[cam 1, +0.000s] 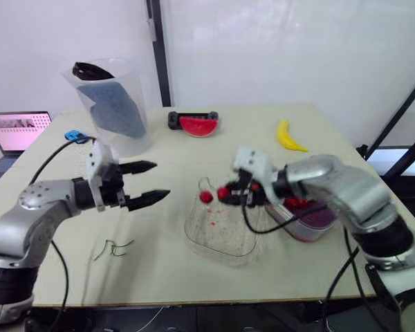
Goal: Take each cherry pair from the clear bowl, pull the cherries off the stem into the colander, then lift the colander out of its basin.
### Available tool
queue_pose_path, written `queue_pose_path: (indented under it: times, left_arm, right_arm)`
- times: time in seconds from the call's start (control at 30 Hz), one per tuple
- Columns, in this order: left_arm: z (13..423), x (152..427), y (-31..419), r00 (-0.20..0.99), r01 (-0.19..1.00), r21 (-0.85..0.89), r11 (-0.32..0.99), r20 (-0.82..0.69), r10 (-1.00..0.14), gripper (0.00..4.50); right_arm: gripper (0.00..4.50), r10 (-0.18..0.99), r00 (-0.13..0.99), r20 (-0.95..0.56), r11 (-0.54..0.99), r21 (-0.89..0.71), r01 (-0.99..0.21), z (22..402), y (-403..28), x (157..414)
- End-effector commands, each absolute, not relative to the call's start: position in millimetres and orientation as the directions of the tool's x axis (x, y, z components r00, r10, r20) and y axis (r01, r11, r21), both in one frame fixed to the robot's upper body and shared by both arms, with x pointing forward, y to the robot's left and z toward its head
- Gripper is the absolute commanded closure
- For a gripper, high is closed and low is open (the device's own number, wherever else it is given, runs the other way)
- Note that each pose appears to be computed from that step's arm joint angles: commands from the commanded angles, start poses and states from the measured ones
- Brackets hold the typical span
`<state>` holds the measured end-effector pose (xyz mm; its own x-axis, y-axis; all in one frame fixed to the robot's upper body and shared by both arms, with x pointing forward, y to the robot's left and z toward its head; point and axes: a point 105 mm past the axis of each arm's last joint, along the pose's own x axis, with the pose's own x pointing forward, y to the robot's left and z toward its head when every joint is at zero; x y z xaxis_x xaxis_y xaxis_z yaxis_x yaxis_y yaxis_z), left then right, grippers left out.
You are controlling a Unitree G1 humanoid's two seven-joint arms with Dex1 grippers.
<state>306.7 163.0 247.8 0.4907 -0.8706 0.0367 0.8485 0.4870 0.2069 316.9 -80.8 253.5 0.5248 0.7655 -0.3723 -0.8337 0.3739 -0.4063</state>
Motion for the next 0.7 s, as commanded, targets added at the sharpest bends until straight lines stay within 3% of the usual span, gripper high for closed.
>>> queue_pose_path:
  times: [0.03, 0.17, 0.37, 0.7]
  left_arm:
    - [268.0, 311.4, 167.5, 0.495, 0.837, 0.195, 0.511, 0.127, -0.859, 0.0]
    - [279.9, 318.0, 155.1, 0.453, 0.855, 0.197, 0.479, 0.163, -0.876, 0.0]
    - [277.3, 325.9, 125.6, 0.376, 0.889, 0.225, 0.398, 0.134, -0.917, 0.0]
    - [273.3, 330.2, 95.9, 0.342, 0.905, 0.246, 0.347, 0.062, -0.938, 0.0]
  right_arm:
    - [3.07, 0.704, 0.673, -0.226, 0.492, -0.527, -0.693, 279.6, -96.3, 331.7]
    - [3.07, 0.692, 0.709, -0.134, 0.491, -0.633, -0.599, 285.2, -89.8, 337.4]
    - [3.07, 0.708, 0.674, -0.211, 0.301, -0.774, -0.558, 260.4, -68.3, 329.8]
    - [3.07, 0.681, 0.678, -0.277, 0.159, -0.848, -0.506, 257.2, -67.8, 322.5]
